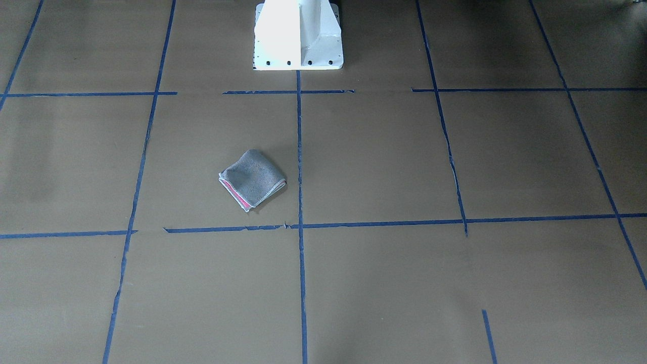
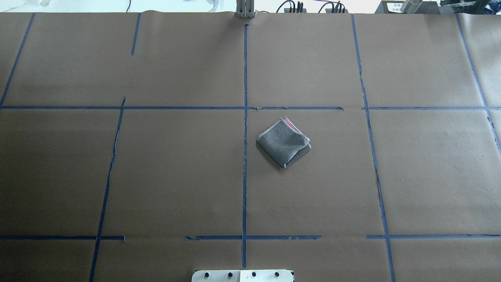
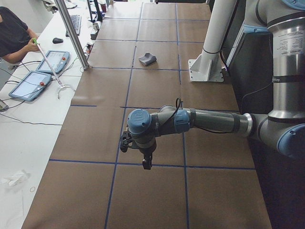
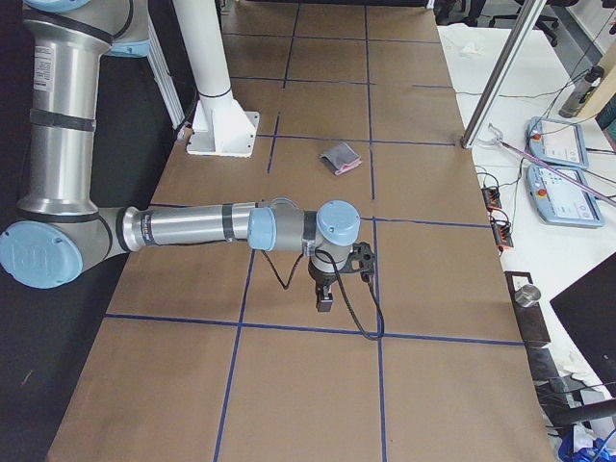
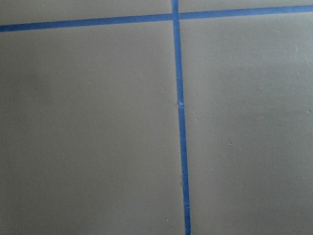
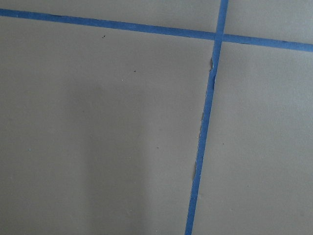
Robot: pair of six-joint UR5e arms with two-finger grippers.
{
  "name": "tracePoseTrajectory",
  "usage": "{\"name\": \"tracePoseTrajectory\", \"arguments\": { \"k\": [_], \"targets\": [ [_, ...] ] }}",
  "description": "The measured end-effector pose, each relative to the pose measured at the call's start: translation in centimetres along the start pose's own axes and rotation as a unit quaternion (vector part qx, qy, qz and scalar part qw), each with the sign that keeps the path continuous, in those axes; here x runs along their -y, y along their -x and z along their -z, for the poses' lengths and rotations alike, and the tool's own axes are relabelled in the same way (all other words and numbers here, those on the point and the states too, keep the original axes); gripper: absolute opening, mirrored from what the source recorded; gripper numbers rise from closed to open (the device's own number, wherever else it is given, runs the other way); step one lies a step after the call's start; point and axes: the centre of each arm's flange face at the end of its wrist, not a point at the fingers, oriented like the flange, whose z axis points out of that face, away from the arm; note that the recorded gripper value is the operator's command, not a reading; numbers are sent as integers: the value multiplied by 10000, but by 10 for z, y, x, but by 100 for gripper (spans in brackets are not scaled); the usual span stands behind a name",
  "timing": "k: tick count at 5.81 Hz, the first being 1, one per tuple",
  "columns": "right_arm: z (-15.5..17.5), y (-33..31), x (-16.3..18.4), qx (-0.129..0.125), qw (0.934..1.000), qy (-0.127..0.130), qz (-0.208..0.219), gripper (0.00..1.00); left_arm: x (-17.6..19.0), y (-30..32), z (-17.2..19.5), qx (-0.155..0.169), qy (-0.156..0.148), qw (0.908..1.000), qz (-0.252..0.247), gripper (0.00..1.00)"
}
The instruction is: Fold towel twice with both arms
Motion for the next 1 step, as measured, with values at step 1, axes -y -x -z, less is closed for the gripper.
{"name": "tracePoseTrajectory", "arguments": {
  "k": [1],
  "targets": [
    [0,0,0,-6,10000,-4,-9,100,0,0,0,9,-2,10000,38,100]
  ]
}}
